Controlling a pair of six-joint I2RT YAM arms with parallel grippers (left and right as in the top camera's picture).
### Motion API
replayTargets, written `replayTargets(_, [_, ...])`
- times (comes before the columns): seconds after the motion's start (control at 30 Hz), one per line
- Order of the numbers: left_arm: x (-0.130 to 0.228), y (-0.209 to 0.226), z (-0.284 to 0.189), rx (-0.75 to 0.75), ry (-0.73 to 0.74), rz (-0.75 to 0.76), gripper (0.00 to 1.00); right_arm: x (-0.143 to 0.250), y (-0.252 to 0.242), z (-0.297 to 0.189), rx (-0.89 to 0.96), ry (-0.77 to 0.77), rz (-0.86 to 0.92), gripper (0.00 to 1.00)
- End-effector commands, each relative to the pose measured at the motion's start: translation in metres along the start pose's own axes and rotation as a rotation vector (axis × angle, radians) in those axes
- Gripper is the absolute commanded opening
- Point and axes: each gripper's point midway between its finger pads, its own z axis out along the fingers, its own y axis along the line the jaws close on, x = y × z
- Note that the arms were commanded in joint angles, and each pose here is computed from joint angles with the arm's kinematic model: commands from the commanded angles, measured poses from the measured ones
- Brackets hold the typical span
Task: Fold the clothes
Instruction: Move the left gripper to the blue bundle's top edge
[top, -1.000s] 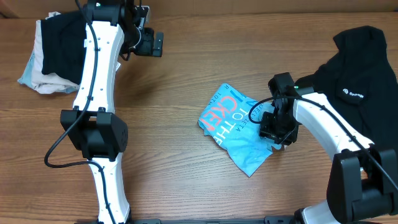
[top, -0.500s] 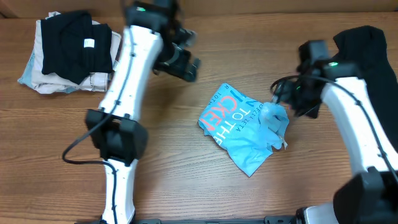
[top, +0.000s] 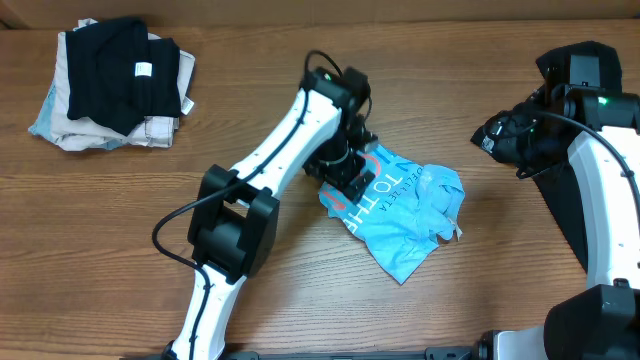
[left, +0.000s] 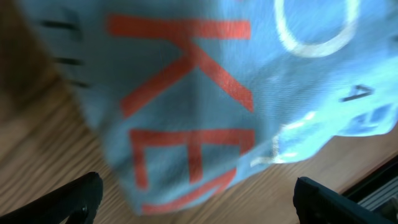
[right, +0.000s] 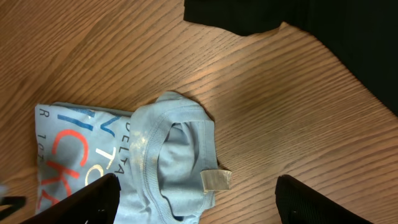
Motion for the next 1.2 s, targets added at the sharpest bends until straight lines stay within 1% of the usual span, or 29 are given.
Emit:
replayTargets(0.0, [0.006,0.005,0.015,-0.006,0.026,0.019,1.00,-0.006,0.000,-0.004,0.000,-0.028,-0.009,0.84])
replayTargets(0.07, [0.009,0.018,0.024,-0.062,0.039,0.016,1.00,-0.007,0.000,-0.005,-0.002,-0.031,-0.009,0.84])
replayTargets(0.17, [0.013,0.044,0.036,-0.182,0.052,-0.030,1.00,-0.007,0.000,-0.004,-0.003,-0.034,-0.010,0.84])
replayTargets(0.2, [0.017,0.065,0.042,-0.272,0.055,-0.087,1.00,-0.007,0.000,-0.004,-0.003,-0.033,-0.010,0.84])
replayTargets(0.23, [0.019,0.074,0.043,-0.307,0.052,-0.118,1.00,-0.007,0.000,-0.004,-0.002,-0.033,-0.010,0.84])
replayTargets(0.27, [0.021,0.093,0.045,-0.364,0.038,-0.183,1.00,-0.007,0.000,-0.004,-0.003,-0.033,-0.010,0.84])
replayTargets(0.4, [0.020,0.124,0.040,-0.395,-0.017,-0.299,1.00,-0.009,0.001,-0.003,-0.004,-0.037,-0.010,0.84])
replayTargets(0.53, [0.015,0.157,0.032,-0.407,-0.090,-0.365,1.00,-0.010,0.001,-0.003,-0.006,-0.040,-0.010,0.84])
replayTargets(0.6, [0.012,0.186,0.022,-0.432,-0.150,-0.401,1.00,-0.010,0.001,-0.003,-0.006,-0.039,-0.010,0.84])
replayTargets(0.7, [0.008,0.208,0.006,-0.449,-0.197,-0.394,1.00,-0.010,0.001,-0.003,-0.005,-0.039,-0.010,0.85])
replayTargets(0.77, [0.004,0.216,-0.013,-0.461,-0.225,-0.390,1.00,-0.010,0.001,-0.003,-0.005,-0.039,-0.010,0.85])
replayTargets(0.8, [-0.003,0.217,-0.038,-0.471,-0.254,-0.376,1.00,-0.010,0.001,-0.003,-0.005,-0.039,-0.010,0.85])
replayTargets(0.87, [-0.009,0.212,-0.063,-0.473,-0.278,-0.355,1.00,-0.010,0.001,-0.003,-0.005,-0.039,-0.010,0.85])
replayTargets(1.0, [-0.024,0.170,-0.111,-0.392,-0.329,-0.269,1.00,-0.010,0.001,-0.003,-0.005,-0.039,-0.010,0.85])
replayTargets(1.07, [-0.028,0.145,-0.127,-0.367,-0.335,-0.184,1.00,-0.009,0.001,-0.003,-0.005,-0.038,-0.010,0.86])
replayTargets(1.17, [-0.030,0.106,-0.130,-0.322,-0.301,-0.032,1.00,-0.009,0.001,-0.003,-0.004,-0.036,-0.010,0.86])
